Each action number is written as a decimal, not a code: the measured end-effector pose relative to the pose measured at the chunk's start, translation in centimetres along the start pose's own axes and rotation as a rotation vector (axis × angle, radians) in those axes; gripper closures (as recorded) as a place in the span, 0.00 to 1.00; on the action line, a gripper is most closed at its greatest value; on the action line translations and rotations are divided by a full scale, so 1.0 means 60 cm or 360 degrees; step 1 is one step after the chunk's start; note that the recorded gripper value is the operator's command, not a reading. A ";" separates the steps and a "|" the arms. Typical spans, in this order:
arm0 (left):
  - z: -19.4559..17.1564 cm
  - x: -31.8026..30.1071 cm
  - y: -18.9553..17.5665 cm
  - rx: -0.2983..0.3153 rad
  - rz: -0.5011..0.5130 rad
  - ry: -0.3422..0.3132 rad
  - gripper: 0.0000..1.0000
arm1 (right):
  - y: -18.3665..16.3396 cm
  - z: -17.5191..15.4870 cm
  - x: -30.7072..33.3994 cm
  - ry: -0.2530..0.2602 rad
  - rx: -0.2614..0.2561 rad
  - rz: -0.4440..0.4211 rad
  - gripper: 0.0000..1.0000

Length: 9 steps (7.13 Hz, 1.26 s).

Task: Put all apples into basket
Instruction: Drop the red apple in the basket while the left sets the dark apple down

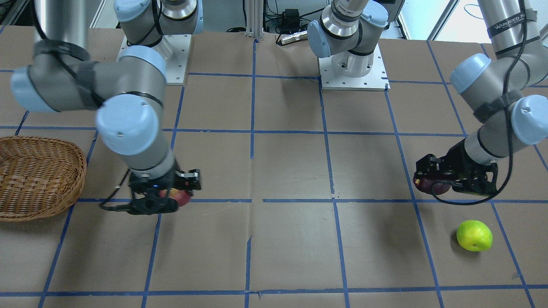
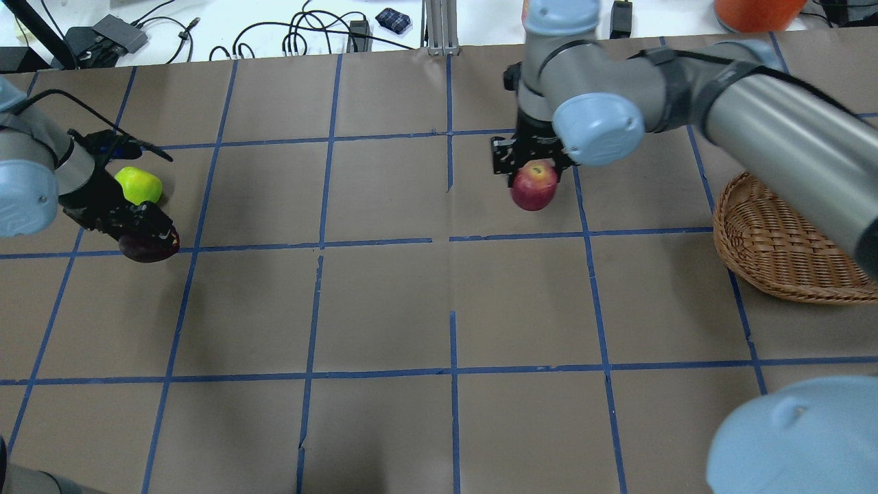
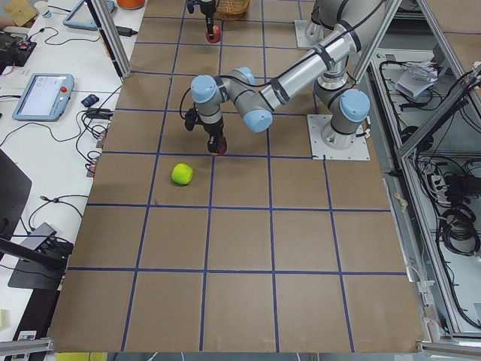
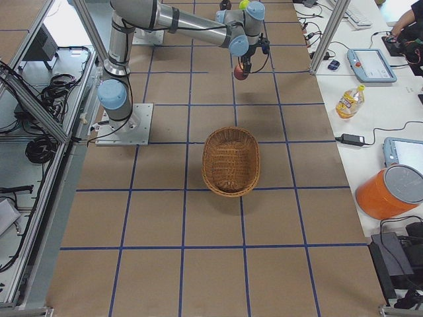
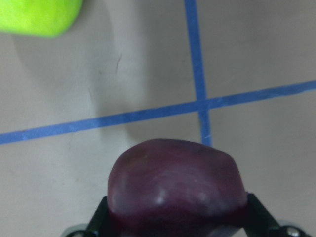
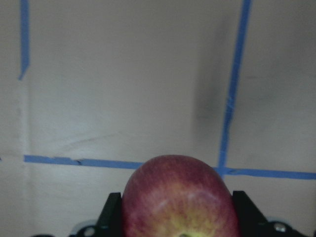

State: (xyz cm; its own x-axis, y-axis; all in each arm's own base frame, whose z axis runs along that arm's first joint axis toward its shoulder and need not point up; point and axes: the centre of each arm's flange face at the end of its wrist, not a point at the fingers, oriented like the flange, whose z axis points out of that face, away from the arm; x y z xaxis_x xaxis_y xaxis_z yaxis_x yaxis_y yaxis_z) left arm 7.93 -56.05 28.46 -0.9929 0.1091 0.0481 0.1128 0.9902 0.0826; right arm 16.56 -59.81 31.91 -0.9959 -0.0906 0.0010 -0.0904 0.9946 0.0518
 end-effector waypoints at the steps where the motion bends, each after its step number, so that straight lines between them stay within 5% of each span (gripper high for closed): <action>1: -0.022 0.136 -0.036 0.0028 -0.0074 -0.0004 0.99 | 0.028 -0.022 0.126 0.0015 -0.0023 -0.0061 0.57; 3: -0.015 0.407 -0.062 0.0108 -0.0230 -0.0008 0.98 | 0.119 -0.015 0.378 0.0026 -0.0015 -0.0159 0.53; 6: 0.061 0.626 -0.068 0.0255 -0.0322 0.0099 0.96 | 0.222 0.035 0.650 -0.0045 0.0209 -0.0147 0.49; 7: 0.090 0.667 -0.071 0.0280 -0.0377 0.0164 0.70 | 0.231 0.059 0.715 -0.0045 0.0264 -0.0163 0.45; 8: 0.120 0.703 -0.067 0.0275 -0.0392 0.0189 0.05 | 0.234 0.084 0.768 -0.0035 0.0302 -0.0188 0.37; 9: 0.146 0.724 -0.067 0.0272 -0.0397 0.0197 0.00 | 0.232 0.102 0.800 -0.0024 0.0324 -0.0212 0.00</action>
State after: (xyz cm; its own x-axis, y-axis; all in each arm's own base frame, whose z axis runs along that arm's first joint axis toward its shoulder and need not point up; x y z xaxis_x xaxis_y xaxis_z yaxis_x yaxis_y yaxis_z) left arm -35.96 -54.53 21.46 -0.9757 -0.1397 0.1689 -0.1518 0.9866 -0.0606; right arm -32.51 -49.99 26.57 -0.9749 -0.2226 -0.0070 -0.2190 0.9638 -0.1520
